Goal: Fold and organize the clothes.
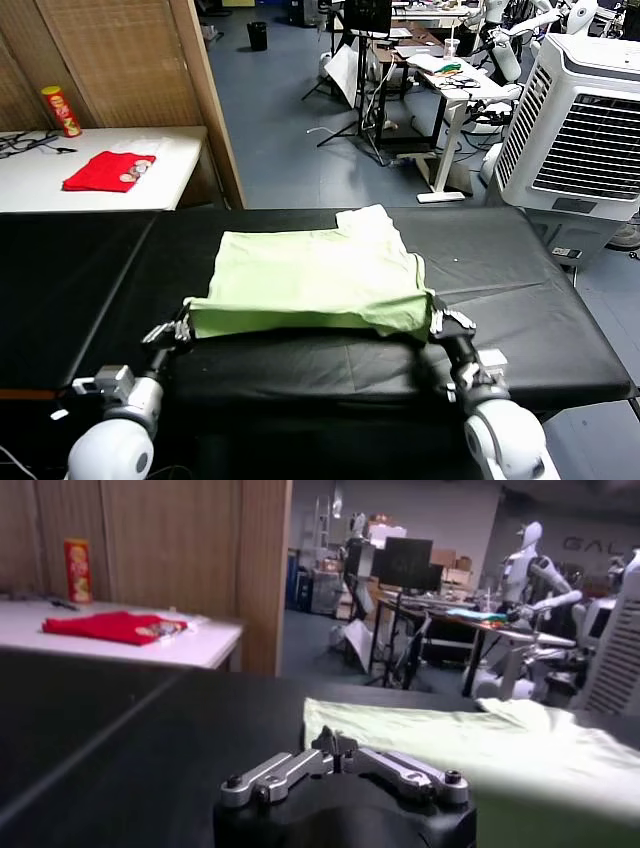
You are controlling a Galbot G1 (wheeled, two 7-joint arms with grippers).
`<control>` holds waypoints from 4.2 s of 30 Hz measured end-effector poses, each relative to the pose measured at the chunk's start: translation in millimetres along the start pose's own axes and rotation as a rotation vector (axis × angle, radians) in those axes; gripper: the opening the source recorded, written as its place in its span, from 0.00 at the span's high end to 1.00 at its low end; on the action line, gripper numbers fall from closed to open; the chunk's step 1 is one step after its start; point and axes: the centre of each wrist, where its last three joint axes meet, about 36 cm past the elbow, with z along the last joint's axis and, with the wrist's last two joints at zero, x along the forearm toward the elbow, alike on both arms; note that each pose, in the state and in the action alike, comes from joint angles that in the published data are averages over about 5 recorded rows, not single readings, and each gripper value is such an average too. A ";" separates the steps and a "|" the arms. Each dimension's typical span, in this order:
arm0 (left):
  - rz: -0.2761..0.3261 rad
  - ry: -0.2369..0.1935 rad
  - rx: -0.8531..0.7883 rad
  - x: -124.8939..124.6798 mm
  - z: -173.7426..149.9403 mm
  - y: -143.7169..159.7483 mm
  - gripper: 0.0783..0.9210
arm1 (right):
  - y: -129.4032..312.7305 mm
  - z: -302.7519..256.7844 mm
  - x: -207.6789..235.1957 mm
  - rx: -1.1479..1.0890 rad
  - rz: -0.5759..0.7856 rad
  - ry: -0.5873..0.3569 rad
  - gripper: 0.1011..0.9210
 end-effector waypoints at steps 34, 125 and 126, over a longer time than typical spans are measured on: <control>0.033 0.195 0.057 -11.6 37.1 13.4 0.28 | 4.1 20.1 77.0 0.004 -0.056 0.150 0.66; 0.070 0.364 0.068 -223.2 -52.4 41.1 0.19 | -1.1 -83.9 -192.4 -0.109 -0.085 0.398 0.18; 0.069 0.364 0.066 -224.5 -51.6 40.9 0.22 | -0.4 -83.7 -192.5 -0.110 -0.086 0.400 0.21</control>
